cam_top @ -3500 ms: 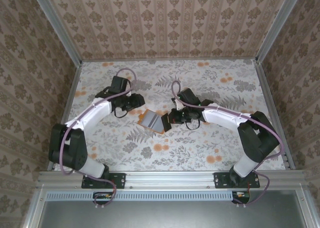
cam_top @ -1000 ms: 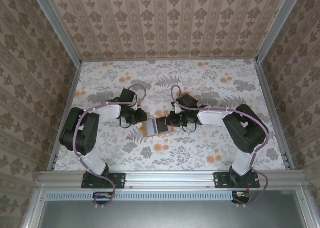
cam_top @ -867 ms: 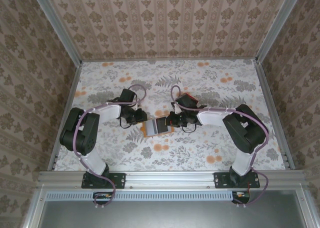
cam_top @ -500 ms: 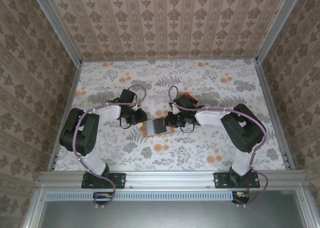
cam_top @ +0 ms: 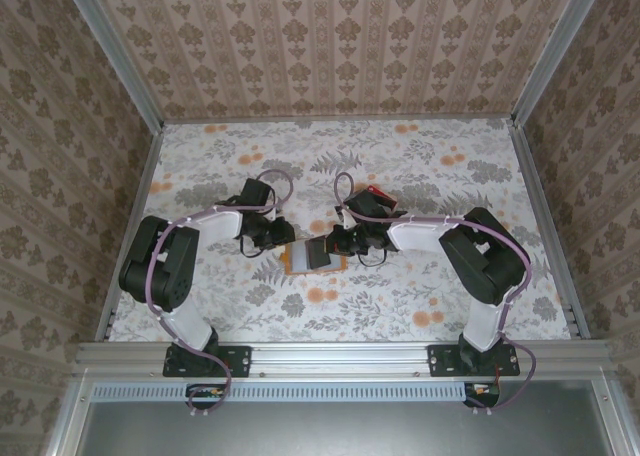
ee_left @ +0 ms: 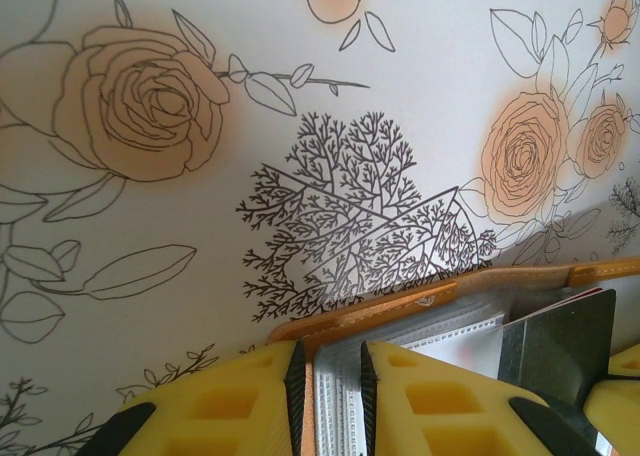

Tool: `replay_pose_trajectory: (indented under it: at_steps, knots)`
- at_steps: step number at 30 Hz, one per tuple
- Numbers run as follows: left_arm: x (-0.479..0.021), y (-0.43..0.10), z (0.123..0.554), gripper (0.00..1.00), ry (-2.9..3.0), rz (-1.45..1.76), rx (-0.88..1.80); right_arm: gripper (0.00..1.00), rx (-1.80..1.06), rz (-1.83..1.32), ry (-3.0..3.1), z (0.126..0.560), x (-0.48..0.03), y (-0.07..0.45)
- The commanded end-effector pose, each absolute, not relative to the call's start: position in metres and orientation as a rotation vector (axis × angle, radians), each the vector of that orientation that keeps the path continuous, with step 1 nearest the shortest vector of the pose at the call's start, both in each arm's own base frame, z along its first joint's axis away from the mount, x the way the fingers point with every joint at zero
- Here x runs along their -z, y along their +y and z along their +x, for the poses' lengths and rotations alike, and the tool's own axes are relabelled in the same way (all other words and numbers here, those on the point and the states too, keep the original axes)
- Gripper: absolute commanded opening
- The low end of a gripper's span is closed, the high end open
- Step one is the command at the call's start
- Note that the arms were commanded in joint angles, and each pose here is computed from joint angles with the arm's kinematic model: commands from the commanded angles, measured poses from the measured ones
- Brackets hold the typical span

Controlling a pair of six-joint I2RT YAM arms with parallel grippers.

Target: Put the credit cards into the card holder

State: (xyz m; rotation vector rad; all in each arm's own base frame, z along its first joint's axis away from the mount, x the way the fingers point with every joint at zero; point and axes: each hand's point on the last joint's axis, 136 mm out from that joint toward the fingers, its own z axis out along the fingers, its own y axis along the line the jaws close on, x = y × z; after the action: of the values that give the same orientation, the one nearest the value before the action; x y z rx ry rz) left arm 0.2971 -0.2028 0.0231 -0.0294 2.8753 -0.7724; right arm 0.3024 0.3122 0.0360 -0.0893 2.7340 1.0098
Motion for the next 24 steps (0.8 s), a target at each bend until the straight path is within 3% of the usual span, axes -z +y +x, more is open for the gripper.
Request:
replay_pose_trajectory:
  at_steps: [1, 14, 18, 24]
  knots:
    - [0.009, -0.189, 0.260, 0.23, 3.049, -0.065, 0.663, 0.10, -0.922, -0.100, 2.761, 0.302, -0.031, 0.307]
    - [0.006, -0.190, 0.263, 0.23, 3.043, -0.064, 0.668, 0.35, -0.919, -0.147, 2.766, 0.300, -0.032, 0.315]
    - [0.008, -0.190, 0.262, 0.23, 3.044, -0.063, 0.667, 0.33, -0.802, -0.187, 2.780, 0.300, -0.028, 0.309]
    - [0.010, -0.190, 0.261, 0.23, 3.048, -0.067, 0.668, 0.15, -0.671, -0.229, 2.800, 0.297, -0.021, 0.302]
